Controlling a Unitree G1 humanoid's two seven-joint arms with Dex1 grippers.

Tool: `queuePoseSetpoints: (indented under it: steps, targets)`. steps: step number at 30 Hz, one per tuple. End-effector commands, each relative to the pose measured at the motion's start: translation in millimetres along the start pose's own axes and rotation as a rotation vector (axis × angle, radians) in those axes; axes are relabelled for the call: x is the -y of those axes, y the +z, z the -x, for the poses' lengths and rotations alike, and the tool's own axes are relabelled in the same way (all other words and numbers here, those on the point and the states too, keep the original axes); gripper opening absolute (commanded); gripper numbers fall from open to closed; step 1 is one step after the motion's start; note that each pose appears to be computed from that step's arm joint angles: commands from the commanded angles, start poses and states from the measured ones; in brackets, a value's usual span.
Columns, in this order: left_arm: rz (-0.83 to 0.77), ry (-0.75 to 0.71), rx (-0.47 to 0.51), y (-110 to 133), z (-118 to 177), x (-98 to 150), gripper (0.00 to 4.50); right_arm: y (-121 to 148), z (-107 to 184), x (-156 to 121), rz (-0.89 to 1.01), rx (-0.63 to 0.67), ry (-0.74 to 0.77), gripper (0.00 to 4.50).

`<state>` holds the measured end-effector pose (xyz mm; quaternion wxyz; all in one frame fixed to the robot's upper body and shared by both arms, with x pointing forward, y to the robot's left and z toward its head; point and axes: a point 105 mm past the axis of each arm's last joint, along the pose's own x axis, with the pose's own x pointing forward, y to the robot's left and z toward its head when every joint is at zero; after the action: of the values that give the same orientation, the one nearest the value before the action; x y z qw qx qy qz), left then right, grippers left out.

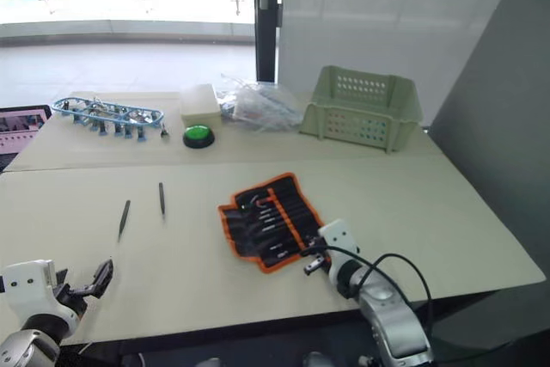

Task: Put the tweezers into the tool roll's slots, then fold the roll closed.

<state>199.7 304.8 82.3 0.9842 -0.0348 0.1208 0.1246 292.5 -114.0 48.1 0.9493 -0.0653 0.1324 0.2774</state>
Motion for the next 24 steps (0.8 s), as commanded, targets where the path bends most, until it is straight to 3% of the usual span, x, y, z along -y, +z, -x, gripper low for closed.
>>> queuePoseSetpoints:
  steps: [1, 7, 11, 21, 24]
  targets:
    - [-0.010, -0.023, 0.000, 6.0, -9.8, 9.6, 4.48, -62.5, 6.9, 2.4, -0.071, -0.244, -0.025, 0.00]
    - [0.011, -0.022, -0.040, 3.7, -34.1, 13.9, 4.48, -61.2, 3.9, 0.6, -0.073, -0.240, -0.021, 0.00]
    - [-0.024, -0.020, -0.068, 4.1, -66.7, 18.0, 4.48, -60.0, 2.1, 0.6, -0.076, -0.232, -0.025, 0.00]
    - [-0.089, -0.064, -0.125, -4.3, -94.2, 34.2, 4.48, -58.0, 2.3, 3.8, -0.079, -0.225, -0.042, 0.00]
    - [-0.079, -0.070, -0.122, -5.4, -98.2, 36.3, 3.66, -57.5, 3.0, 4.6, -0.077, -0.224, -0.045, 0.00]
